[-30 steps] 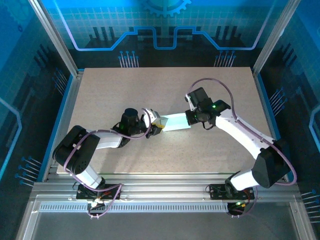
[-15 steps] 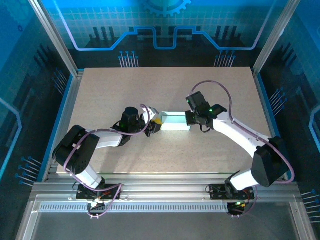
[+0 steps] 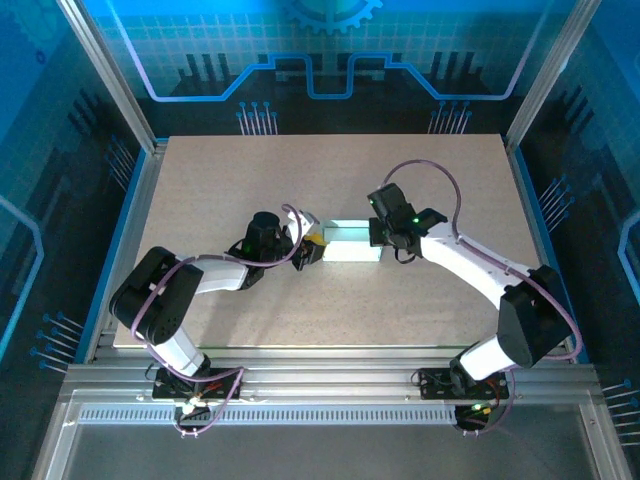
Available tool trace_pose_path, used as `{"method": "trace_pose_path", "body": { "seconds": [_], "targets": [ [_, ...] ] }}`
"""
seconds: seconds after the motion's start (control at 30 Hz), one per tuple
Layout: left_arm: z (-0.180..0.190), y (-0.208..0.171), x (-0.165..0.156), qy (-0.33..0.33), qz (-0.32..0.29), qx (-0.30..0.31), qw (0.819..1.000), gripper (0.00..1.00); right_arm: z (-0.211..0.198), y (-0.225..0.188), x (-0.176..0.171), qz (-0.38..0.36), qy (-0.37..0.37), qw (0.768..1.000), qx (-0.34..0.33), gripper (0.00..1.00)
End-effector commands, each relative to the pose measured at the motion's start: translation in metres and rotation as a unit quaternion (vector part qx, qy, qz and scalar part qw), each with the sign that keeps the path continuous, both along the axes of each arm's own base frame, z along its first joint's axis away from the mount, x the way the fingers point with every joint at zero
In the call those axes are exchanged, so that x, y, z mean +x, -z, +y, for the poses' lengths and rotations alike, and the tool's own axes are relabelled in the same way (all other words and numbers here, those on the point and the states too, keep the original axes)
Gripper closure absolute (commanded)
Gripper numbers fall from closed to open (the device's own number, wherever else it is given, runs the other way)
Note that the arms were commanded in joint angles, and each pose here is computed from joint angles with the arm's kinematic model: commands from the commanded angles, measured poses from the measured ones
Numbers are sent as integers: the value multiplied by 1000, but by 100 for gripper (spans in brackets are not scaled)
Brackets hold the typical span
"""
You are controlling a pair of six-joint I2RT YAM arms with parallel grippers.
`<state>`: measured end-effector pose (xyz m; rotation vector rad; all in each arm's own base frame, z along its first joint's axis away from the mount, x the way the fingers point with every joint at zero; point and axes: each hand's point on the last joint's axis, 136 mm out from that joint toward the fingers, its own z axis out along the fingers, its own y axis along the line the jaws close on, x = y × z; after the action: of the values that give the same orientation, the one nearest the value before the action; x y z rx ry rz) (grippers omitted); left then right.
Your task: Fold the paper box
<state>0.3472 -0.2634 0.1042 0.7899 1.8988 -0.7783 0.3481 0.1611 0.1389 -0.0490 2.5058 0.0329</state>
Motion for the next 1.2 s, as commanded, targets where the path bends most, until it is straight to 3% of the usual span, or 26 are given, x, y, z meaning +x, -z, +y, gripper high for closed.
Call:
{"method": "trace_pose_path", "body": {
  "seconds": [0.0,0.6,0.9,1.17],
  "targets": [
    [-7,0,-1,7,8,-1,1000,67,3,18,-10,21,18,1000,-4,100],
    [-10,0,-1,12,7,-7,1000,65,10,34,-22,61,56,997,3,100],
    [-9,2,-4,22,0,-1,1000,63,15,41,-28,24,34,999,-19,100],
    [-8,-2,-5,18,-3,-2,1000,54,12,45,-26,5,28,999,-23,100]
  ]
}}
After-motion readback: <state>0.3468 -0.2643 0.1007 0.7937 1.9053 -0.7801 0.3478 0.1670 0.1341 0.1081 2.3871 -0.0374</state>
